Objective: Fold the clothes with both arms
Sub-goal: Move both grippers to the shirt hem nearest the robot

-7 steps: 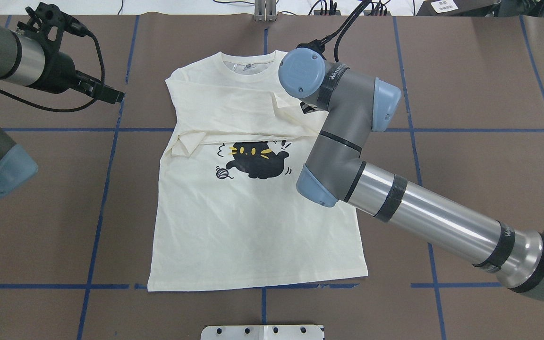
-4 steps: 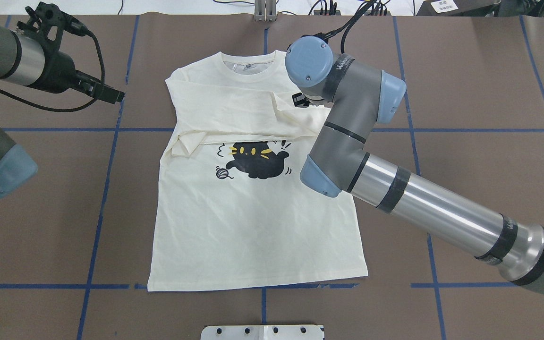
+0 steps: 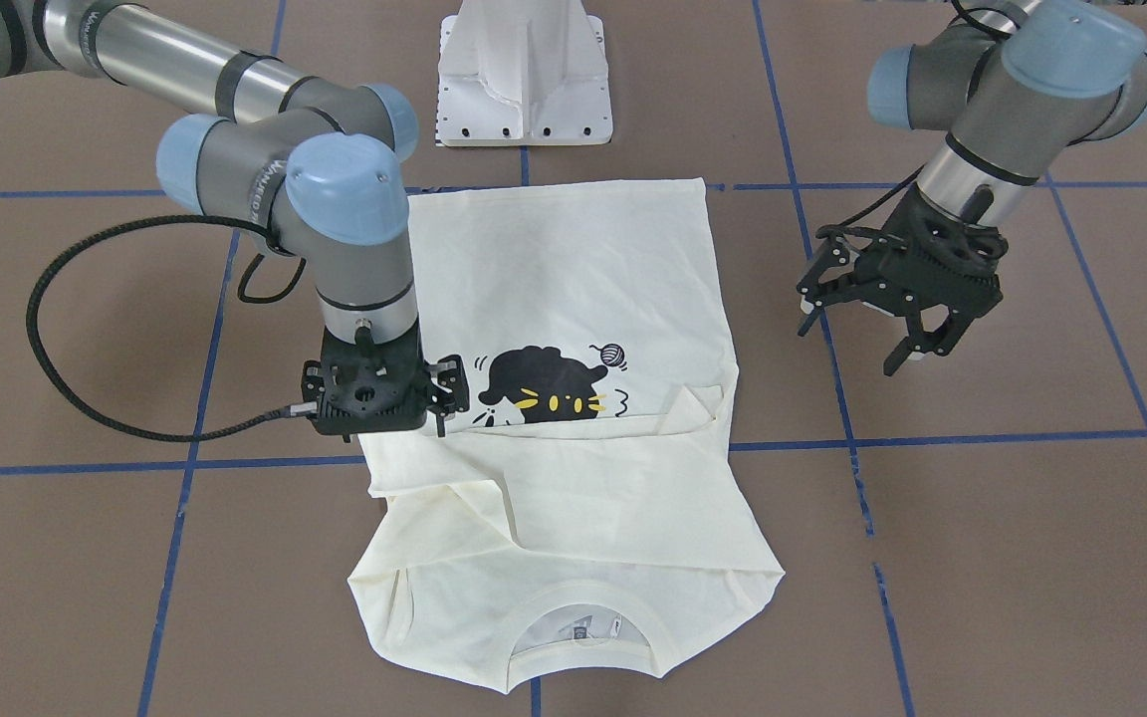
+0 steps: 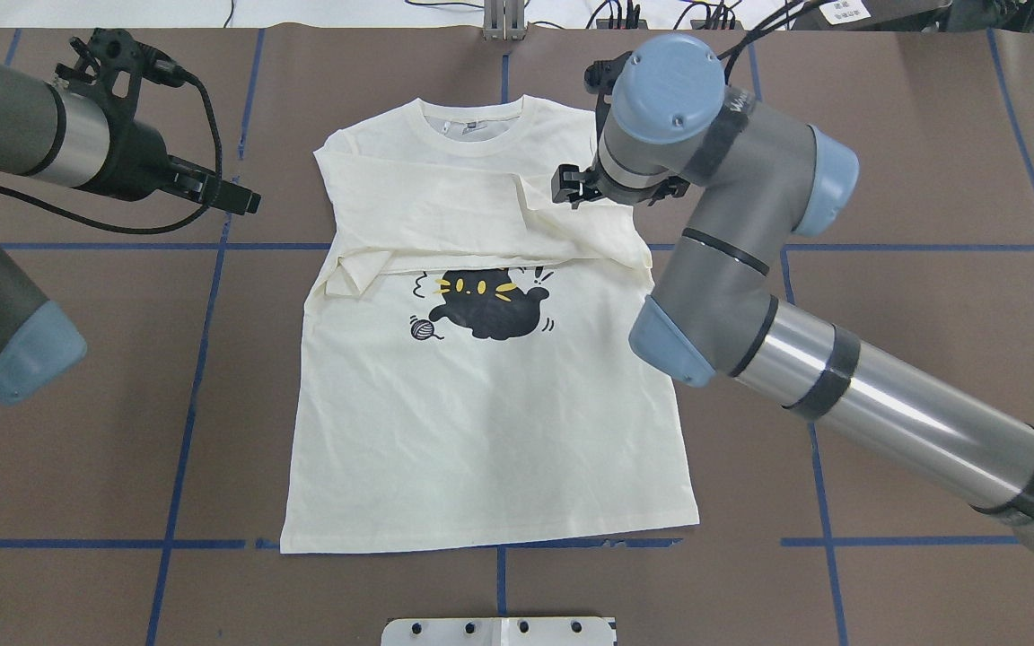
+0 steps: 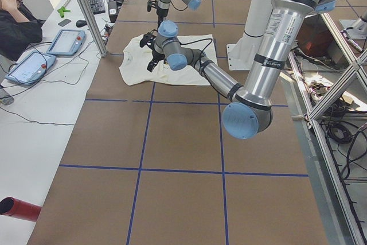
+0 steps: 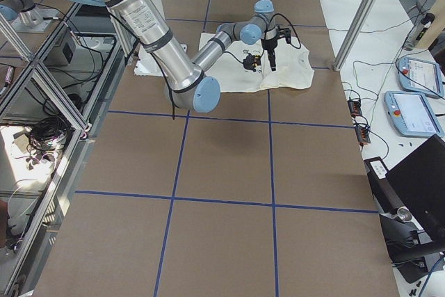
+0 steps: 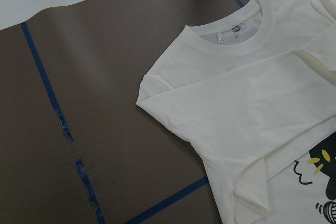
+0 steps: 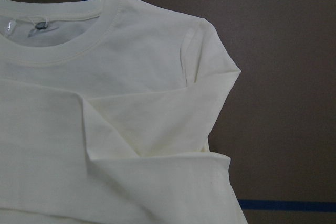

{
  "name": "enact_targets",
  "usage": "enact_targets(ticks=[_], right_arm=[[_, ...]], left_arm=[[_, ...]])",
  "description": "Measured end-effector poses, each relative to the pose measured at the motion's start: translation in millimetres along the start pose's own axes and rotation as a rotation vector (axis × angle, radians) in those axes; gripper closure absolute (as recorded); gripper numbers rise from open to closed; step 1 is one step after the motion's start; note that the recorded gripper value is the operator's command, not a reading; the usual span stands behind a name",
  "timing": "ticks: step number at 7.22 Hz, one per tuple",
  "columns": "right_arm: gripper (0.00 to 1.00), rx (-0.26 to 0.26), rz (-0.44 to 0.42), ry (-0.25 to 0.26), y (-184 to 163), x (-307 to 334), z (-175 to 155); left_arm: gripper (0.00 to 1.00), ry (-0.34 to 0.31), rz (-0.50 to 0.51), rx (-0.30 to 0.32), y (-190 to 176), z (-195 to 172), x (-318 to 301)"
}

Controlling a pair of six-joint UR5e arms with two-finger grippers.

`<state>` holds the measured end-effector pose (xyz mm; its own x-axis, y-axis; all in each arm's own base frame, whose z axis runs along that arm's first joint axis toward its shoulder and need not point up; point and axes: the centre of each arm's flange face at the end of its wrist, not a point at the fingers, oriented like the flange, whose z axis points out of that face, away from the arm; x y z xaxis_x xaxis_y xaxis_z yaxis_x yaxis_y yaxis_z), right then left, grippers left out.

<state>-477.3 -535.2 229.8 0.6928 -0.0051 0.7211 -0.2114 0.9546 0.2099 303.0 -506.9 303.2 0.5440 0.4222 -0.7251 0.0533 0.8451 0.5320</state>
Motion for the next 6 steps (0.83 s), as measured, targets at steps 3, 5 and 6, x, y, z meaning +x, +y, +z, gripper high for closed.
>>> enact_targets(ticks=[3,5,6], right_arm=[[0.02,0.014,0.176,-0.123,135.0,17.9,-28.8],[0.04,0.016,0.280,-0.143,220.9,27.0,-48.6],[0.01,0.018,0.331,-0.131,250.2,35.4,-50.2]], left_arm=[[0.00,0.034,-0.150,-0.001,75.6,-7.0,55.3],[0.24,0.064,-0.292,-0.007,139.3,-9.8,86.5],[0.27,0.073,-0.397,-0.014,175.4,-1.3,103.1]])
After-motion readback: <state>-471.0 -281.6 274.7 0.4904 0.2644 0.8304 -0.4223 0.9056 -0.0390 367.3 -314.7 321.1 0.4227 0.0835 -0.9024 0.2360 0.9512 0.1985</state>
